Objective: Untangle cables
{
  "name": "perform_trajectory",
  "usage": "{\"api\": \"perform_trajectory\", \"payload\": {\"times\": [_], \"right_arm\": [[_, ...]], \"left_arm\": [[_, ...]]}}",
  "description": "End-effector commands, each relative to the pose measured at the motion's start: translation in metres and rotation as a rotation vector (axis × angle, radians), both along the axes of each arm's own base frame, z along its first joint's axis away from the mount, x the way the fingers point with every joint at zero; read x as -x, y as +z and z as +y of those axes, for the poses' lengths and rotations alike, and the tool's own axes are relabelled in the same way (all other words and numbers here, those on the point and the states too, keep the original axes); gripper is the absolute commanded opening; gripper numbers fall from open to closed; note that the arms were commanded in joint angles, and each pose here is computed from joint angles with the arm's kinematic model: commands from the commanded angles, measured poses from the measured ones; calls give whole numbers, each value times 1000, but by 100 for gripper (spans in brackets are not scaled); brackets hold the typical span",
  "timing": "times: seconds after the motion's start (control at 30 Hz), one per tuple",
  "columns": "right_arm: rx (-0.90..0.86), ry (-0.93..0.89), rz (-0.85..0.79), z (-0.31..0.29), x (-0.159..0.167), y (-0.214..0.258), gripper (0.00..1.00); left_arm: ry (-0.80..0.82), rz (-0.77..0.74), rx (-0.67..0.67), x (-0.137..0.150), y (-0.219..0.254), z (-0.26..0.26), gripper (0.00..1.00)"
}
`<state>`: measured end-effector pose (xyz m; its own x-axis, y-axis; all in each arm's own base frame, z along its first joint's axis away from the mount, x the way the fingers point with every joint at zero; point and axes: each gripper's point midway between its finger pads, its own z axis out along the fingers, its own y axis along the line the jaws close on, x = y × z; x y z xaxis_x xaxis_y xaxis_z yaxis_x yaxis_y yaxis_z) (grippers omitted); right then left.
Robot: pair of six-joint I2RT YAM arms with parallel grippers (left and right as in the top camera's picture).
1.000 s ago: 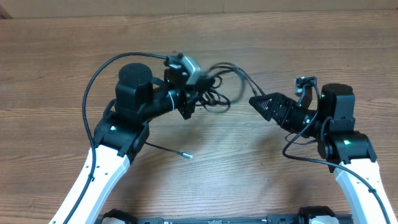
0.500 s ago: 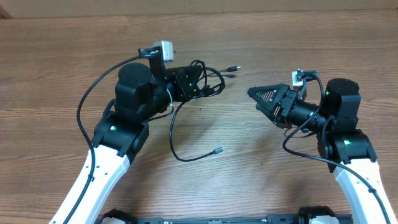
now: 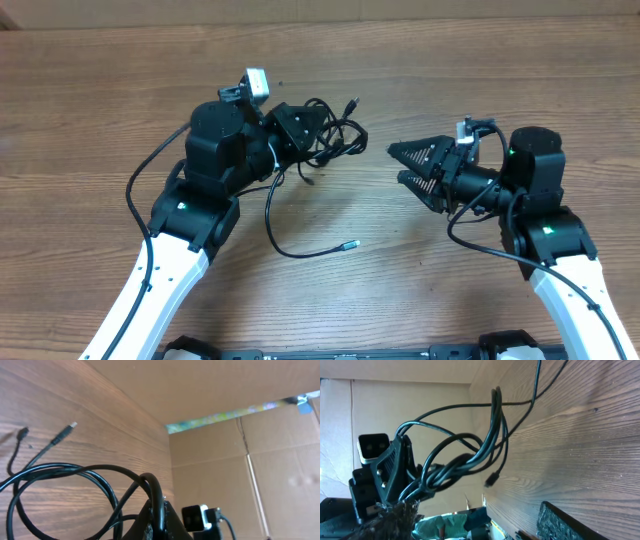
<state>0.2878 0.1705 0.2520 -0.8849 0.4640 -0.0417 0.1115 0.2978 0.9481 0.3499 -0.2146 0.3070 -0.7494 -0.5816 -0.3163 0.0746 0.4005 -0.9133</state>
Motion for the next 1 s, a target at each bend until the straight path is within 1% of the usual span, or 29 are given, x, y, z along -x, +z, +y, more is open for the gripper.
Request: {"api": "perform_trajectory", "payload": {"times": [0.0, 0.1, 0.23, 0.27, 0.33, 0.4, 0.5, 0.67, 0.73, 0.83, 0.97], "right_arm": [[6, -39, -8, 0, -7, 7, 75], [-3, -48, -5, 0, -8, 8, 74], [-15, -53, -14, 1, -10, 12, 73], [-19, -55, -6, 1, -10, 12, 72], [-22, -40, -7, 3, -8, 13, 66], [-11, -22, -27, 6, -6, 13, 63], [27, 37, -97, 16, 0, 12, 63], [96, 132, -224, 33, 11, 11, 65], [121, 157, -269, 37, 13, 11, 68], [169, 217, -366, 46, 19, 10, 68], [203, 272, -451, 53, 25, 10, 68]], "left_arm": [[-44, 19, 83, 10, 19, -9, 4], [-66, 55, 118, 14, 20, -13, 4], [-45, 132, 183, 15, 20, -13, 4], [-43, 140, 190, 15, 20, -13, 4], [-37, 157, 204, 15, 20, -13, 4], [-29, 164, 210, 14, 20, -13, 4], [-8, 187, 230, 12, 20, -11, 4], [2, 190, 242, 11, 21, -10, 4], [10, 218, 265, 11, 21, -10, 4], [35, 281, 320, 10, 21, -10, 4], [78, 340, 375, 7, 21, -7, 4]]}}
